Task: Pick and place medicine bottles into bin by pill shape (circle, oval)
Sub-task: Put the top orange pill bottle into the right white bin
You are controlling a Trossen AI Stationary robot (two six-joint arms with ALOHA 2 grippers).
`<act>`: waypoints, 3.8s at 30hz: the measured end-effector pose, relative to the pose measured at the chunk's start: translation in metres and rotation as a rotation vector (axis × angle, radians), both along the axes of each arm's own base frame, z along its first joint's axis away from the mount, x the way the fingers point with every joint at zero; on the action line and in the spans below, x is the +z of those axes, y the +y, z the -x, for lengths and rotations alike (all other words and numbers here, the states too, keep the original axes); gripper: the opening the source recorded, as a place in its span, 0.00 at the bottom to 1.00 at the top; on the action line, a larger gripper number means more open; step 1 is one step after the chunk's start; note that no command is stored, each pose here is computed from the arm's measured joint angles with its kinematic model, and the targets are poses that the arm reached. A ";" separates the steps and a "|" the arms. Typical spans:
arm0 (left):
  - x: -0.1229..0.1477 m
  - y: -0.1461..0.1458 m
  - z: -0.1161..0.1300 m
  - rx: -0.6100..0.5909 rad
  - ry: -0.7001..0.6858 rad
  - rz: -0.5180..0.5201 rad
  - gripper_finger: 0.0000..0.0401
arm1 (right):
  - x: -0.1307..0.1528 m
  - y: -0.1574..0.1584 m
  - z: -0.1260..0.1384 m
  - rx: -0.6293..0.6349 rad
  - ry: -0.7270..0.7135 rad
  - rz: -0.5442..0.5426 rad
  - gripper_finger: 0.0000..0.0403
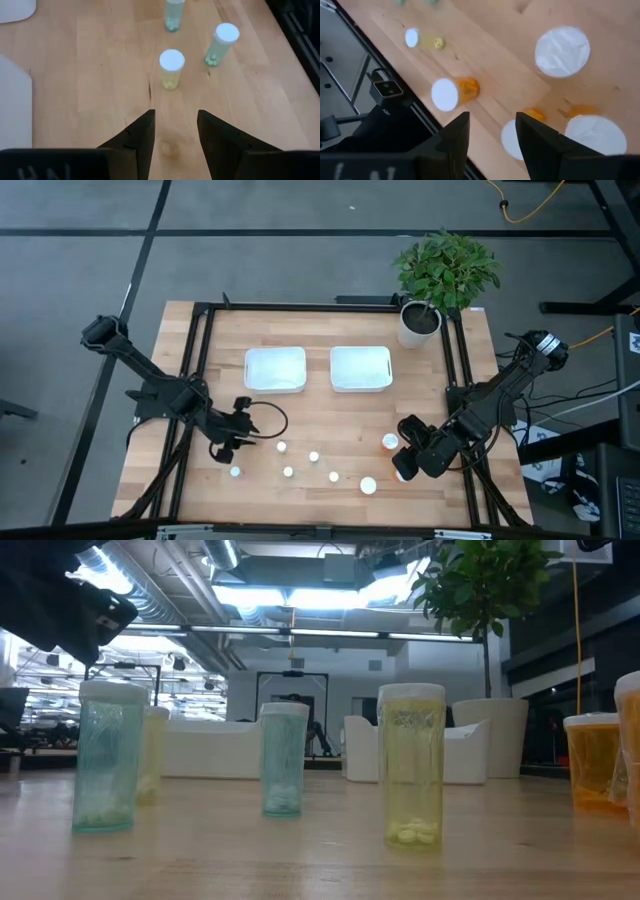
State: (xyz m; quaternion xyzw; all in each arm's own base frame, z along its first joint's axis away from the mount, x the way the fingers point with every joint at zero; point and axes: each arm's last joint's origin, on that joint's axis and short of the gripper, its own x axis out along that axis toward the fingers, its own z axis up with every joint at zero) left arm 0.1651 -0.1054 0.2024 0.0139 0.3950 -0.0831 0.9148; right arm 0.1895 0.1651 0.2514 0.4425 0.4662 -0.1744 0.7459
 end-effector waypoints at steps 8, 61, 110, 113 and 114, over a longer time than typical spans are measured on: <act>0.000 0.000 0.000 0.000 0.000 0.000 0.35 | 0.001 -0.004 -0.002 -0.015 -0.100 0.146 0.41; 0.000 0.000 0.000 -0.001 -0.001 -0.001 0.35 | -0.041 -0.014 -0.065 0.001 0.507 0.251 0.61; 0.000 0.000 0.000 -0.001 -0.002 -0.001 0.35 | -0.053 -0.016 -0.068 -0.013 0.484 0.295 0.61; 0.000 0.000 0.000 0.000 -0.002 -0.001 0.35 | -0.061 -0.019 -0.068 -0.024 0.474 0.288 0.61; 0.000 0.000 0.000 0.000 -0.002 -0.001 0.35 | -0.064 -0.021 -0.068 -0.028 0.474 0.286 0.61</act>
